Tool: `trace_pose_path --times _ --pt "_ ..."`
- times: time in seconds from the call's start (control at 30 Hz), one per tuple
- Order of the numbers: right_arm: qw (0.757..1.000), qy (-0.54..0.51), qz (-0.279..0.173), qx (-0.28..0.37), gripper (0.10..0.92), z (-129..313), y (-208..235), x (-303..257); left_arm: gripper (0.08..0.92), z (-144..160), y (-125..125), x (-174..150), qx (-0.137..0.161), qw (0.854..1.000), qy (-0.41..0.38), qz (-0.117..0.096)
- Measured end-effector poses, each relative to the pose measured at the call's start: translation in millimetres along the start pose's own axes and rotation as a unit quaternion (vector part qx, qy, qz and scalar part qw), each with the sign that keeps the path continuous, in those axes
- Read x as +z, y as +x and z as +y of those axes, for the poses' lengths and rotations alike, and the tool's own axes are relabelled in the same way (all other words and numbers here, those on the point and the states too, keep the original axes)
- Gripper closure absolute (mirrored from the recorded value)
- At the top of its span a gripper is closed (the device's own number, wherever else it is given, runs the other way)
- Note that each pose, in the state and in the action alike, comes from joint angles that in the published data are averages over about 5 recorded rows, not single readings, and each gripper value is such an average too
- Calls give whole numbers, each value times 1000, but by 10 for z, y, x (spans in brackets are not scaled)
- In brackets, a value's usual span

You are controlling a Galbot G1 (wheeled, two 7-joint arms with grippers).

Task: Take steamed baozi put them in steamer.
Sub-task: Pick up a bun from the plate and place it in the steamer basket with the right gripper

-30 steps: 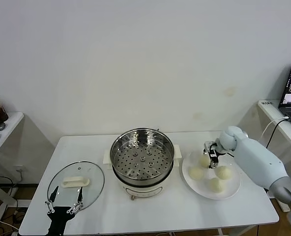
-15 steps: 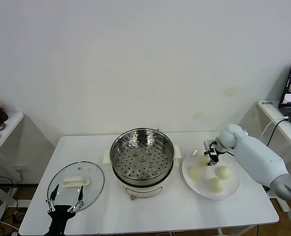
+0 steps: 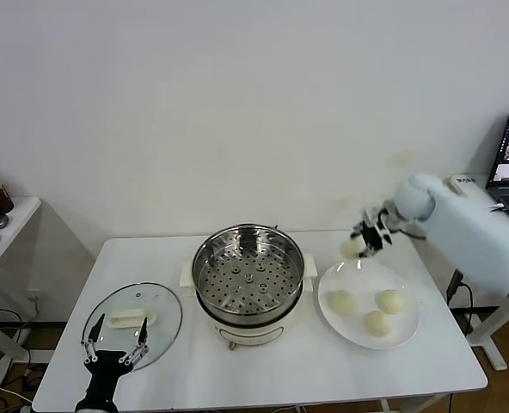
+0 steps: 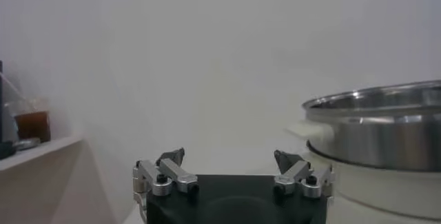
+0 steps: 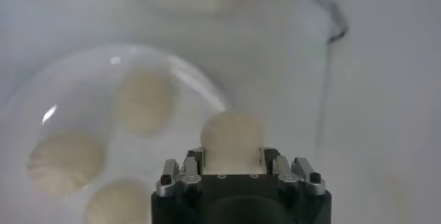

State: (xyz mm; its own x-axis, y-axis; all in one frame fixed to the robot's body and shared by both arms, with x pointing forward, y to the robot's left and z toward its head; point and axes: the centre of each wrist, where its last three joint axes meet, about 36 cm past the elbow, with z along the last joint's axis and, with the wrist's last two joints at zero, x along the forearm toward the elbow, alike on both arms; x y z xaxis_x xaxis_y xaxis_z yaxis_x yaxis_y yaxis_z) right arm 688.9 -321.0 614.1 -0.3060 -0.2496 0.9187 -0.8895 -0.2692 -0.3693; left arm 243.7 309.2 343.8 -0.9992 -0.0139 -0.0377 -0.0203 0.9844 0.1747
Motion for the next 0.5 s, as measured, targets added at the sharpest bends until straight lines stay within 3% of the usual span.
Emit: trace_pose_path --times 0.23,0.5 --pt "995 88 -46 18 500 -454 528 -649 177 26 -31 -18 -3 1000 -2 -5" --pt "972 218 -86 -9 492 -748 433 -1586 177 106 -33 -27 -13 1000 -7 -5"
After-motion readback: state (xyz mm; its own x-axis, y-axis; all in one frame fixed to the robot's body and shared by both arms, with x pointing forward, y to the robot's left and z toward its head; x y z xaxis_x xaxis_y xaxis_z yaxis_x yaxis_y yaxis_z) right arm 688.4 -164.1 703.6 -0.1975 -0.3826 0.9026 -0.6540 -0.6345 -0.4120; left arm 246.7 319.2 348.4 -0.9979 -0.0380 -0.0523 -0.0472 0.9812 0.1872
